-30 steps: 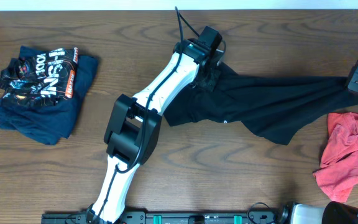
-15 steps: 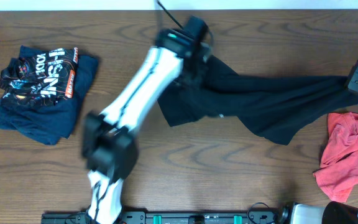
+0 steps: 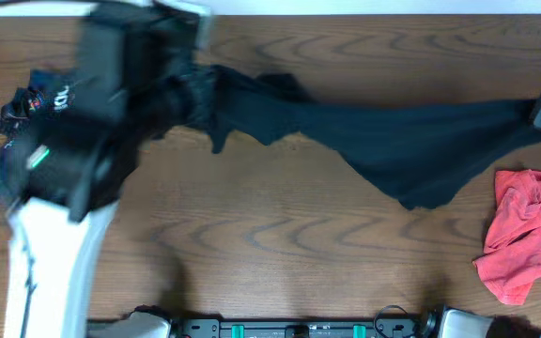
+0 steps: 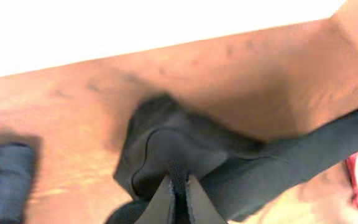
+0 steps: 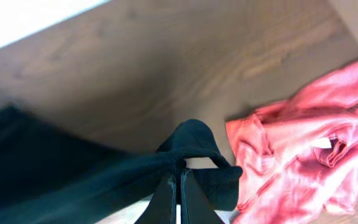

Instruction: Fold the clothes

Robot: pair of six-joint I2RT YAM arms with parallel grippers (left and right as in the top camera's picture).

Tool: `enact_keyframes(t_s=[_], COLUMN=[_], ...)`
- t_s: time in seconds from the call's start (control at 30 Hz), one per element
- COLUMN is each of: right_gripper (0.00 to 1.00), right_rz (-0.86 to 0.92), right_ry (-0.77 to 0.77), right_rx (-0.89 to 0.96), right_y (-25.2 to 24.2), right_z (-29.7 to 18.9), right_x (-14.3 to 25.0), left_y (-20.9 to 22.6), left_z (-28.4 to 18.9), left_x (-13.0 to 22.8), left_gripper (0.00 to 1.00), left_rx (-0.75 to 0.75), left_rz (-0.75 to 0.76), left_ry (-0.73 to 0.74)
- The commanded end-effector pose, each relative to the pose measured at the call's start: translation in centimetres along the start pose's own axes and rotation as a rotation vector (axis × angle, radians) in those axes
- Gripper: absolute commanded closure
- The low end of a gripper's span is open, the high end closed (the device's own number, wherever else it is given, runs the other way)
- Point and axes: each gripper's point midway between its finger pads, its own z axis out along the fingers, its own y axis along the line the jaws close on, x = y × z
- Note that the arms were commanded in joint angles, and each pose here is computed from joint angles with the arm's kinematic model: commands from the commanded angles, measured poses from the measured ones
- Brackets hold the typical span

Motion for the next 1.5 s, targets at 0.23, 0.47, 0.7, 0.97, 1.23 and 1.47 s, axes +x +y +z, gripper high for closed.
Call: enact_keyframes(t_s=[0.23,0.47,0.7,0.97,1.23,1.47], right_gripper=[0.99,0.99,0.99,0.99,0.99,0.99], right_rz=[-0.035,-0.096,-0.124,-0.002,0.084,0.091], right_ry=[-0.218,-0.081,-0.035,-0.409,-0.609,-0.217], right_rx=[-0.044,-0.068,-0.174,-0.296,-0.232,0.092], right_y=[0.4,1.3,4.7,8.2,5.7,0.0], right_z=[-5.0,1.5,10.9,12.8,7.8,12.5], right_x=[-2.2,-3.0,-5.9,-16.0,-19.8,-10.7], left_y=[-0.1,1.8,5.7,12.8,13.4,12.0], left_z=[-7.1,1.9,14.8,17.5,8.4,10.5], left_x=[-2.8,-2.0,-0.8,-12.3,-19.2,-8.5], left_gripper=[0.94,0.94,0.94,0.94,0.94,0.94], left_rx=[-0.026,-0.041,-0.074,-0.143,0.021,0.080], left_rz=[0.031,-0.002,-0.017,-0.102,-0.201,-0.348], left_ry=[-0.232,-0.041,0.103,-0.382,-0.610,-0.142])
